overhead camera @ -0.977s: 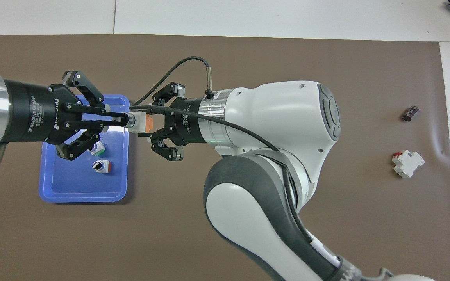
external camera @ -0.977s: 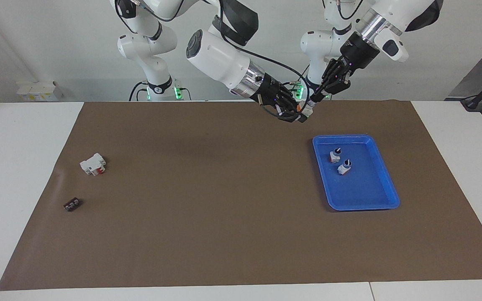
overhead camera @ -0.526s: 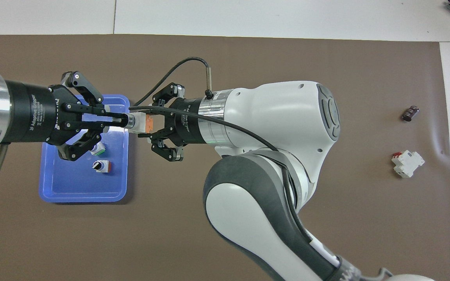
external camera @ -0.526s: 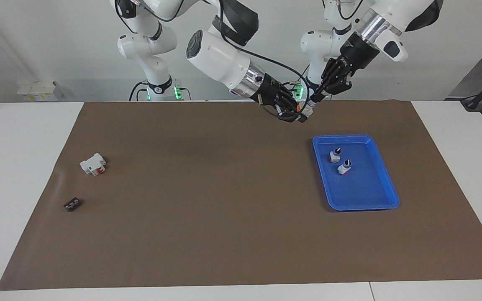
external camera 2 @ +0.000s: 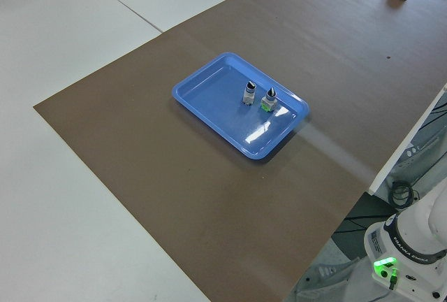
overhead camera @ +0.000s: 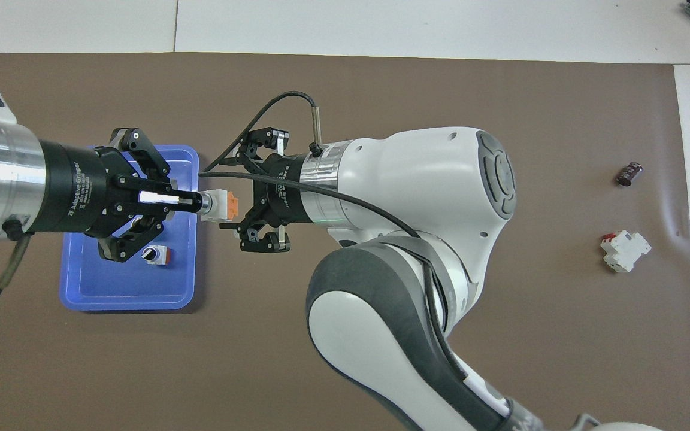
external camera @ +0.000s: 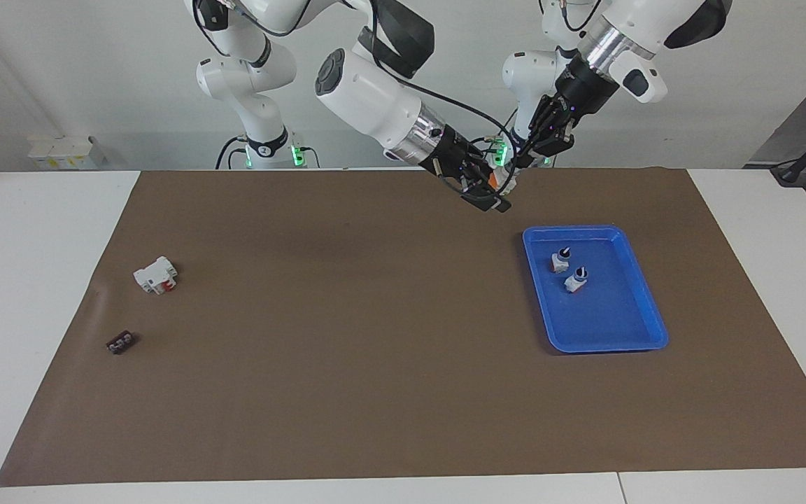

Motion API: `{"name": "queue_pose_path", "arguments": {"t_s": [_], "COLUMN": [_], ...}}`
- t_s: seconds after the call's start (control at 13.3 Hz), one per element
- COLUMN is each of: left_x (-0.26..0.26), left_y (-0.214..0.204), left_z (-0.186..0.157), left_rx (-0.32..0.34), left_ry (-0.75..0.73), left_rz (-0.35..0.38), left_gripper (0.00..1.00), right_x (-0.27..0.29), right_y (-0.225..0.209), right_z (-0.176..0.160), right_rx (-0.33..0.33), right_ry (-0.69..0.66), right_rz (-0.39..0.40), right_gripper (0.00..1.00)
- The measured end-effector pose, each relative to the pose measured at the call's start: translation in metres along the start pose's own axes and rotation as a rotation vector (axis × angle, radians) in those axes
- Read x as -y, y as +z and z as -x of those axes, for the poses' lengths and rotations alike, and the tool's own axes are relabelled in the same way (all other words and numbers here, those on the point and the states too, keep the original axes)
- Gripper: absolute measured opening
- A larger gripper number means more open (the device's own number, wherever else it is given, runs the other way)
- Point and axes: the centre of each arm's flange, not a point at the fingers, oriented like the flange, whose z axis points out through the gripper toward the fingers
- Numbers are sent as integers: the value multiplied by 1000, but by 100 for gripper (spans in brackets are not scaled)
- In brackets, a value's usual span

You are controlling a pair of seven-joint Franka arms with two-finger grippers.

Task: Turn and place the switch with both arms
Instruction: 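Lower the switch into the tray while the right gripper withdraws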

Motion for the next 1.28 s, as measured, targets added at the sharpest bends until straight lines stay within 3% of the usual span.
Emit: {"name": "queue_pose_path", "arguments": {"t_s": [0.08, 0.3, 0.53, 0.68, 0.98, 1.28], "left_x": [0, 6, 17, 29, 63, 89], "left_y": [1, 13, 31, 41, 48, 60], "left_z": [-2, -16, -40, -68, -142, -206], "left_rx": [-23, -110, -167, -195, -230, -256], "left_ry": [2, 5, 51, 132, 367, 520], "left_rz": [-2, -25, -60, -94, -158, -141], "left_gripper": [10, 10, 10, 10, 10, 10], "right_x": [3, 14, 6, 0, 3, 18], "right_y": [-3, -32, -68, -96, -152, -232], "right_z": [-2, -3, 8, 0, -42, -105], "right_rx": [-14, -73, -237, -389, -543, -580], "right_ry": [-12, -114, -334, -481, -761, -1032], "right_rz": [-10, -58, -31, 48, 265, 462], "right_gripper": [100, 100, 100, 100, 100, 100]}}
